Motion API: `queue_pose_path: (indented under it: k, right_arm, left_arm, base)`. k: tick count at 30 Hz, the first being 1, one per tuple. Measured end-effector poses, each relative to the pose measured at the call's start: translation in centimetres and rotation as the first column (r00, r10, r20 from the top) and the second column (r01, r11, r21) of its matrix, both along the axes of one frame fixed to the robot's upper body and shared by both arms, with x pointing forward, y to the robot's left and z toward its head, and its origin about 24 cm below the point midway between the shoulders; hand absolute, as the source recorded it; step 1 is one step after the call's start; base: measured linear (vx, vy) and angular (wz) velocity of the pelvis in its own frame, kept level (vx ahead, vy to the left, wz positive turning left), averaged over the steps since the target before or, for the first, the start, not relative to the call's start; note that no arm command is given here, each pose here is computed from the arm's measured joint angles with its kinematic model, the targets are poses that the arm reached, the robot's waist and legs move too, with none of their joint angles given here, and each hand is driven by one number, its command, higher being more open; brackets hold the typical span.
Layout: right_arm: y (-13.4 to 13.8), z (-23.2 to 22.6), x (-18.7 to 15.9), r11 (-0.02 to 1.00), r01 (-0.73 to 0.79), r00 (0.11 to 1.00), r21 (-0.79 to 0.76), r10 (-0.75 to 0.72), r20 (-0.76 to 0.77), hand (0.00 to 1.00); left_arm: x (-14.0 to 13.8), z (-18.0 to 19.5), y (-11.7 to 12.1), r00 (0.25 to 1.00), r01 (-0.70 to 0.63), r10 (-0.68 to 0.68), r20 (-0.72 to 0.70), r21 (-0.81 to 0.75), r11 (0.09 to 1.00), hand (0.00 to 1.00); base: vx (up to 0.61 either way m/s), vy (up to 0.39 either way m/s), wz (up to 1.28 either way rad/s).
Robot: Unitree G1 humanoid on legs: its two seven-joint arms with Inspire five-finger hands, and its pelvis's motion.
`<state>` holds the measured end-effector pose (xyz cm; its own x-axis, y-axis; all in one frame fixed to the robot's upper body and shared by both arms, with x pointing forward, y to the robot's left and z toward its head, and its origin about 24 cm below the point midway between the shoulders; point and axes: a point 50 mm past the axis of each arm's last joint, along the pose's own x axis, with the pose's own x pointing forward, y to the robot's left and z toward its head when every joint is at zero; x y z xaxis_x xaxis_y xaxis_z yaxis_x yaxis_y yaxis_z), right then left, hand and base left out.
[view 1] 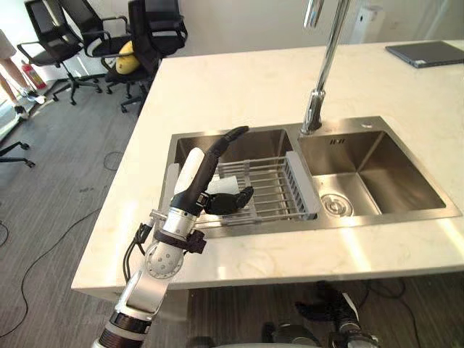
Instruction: Walk over to the sink, pick up the cup, carry it to the dishwasher, place the cup inside the dishwasher, then close the dishwasher door
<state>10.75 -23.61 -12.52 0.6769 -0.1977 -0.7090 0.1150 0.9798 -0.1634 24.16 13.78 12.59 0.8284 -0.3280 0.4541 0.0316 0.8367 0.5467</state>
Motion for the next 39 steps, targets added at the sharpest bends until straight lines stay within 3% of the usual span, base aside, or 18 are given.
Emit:
queue_pose_path:
  k: [8,20,34,39]
  right_arm:
    - [1.0,-0.2,0.7,0.999,-0.011,1.000,0.035,0.011,0.008,0.90]
    - [1.9,-0.6,0.3,0.997,-0.046,0.999,0.062,0.047,-0.017,0.90]
    - [2.2,-1.5,-1.3,0.996,-0.066,0.993,0.062,0.072,-0.096,0.90]
    - [2.3,-1.8,-1.7,0.996,-0.065,0.991,0.064,0.072,-0.116,0.90]
  left_arm:
    - [0.4,0.3,2.5,0.996,-0.089,0.085,0.032,0.164,0.982,0.90]
    - [0.3,-0.1,2.8,0.999,0.001,0.012,-0.038,0.306,0.952,0.90]
    - [-1.8,-3.9,2.1,0.970,0.110,-0.038,-0.240,0.291,0.950,0.90]
    - [-1.9,-4.5,1.7,0.963,0.094,-0.023,-0.269,0.253,0.963,0.90]
  base:
    - [0.16,0.110,-0.29]
    - [0.04,0.018,0.01]
    - [-0.01,0.003,-0.01]
    - [-0.02,0.004,0.06]
